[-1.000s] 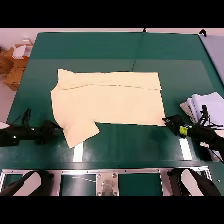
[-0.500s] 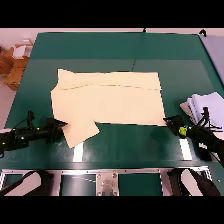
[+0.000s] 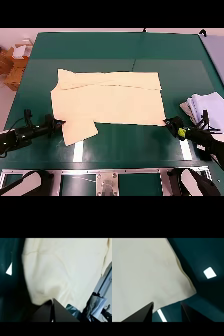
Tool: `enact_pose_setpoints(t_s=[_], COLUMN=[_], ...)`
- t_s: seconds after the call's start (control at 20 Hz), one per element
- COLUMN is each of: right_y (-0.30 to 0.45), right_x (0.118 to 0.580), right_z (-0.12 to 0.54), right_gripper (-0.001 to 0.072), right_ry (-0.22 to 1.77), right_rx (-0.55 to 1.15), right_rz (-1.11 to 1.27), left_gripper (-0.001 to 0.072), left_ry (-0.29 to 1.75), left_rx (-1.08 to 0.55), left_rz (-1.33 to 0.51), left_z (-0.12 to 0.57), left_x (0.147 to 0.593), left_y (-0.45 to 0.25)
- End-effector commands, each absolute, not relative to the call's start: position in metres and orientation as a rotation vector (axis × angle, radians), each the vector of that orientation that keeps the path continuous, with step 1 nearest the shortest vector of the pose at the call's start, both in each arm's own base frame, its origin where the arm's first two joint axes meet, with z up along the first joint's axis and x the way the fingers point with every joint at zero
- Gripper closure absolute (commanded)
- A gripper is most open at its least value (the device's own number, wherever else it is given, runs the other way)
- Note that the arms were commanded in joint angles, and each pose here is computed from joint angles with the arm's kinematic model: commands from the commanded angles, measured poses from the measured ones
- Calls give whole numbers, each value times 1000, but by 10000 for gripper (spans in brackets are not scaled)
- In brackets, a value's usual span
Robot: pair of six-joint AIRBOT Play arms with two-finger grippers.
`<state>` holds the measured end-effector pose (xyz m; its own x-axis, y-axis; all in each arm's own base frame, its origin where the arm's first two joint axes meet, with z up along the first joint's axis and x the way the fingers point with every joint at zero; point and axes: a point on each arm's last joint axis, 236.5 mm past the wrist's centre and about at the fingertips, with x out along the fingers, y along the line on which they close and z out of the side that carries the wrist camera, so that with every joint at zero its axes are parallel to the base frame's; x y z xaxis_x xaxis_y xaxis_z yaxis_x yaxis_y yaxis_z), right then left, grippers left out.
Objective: Fold the shirts.
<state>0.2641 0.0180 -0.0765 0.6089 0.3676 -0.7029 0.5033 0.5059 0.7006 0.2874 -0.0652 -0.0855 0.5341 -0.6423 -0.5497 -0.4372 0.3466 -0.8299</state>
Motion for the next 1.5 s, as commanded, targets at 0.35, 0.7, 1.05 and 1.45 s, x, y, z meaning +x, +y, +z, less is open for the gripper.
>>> enact_pose_setpoints(t_s=[0.35,0.7,1.05,1.45], right_y=[6,36,41,0], right_x=[268,287,292,188], right_z=[-106,-120,-91,-68], right_gripper=[309,475,700,700], right_ry=[924,981,1062,1300], right_rx=[1209,1212,998,701], right_rz=[-264,-246,-75,-214], left_gripper=[679,679,682,682], left_ry=[1054,1050,993,1096], left_rx=[-1259,-1249,-1107,-854], left_rz=[-222,-235,-364,-258], left_z=[-78,-77,-11,23], left_x=[290,290,294,210], left_y=[-68,-69,-73,-82])
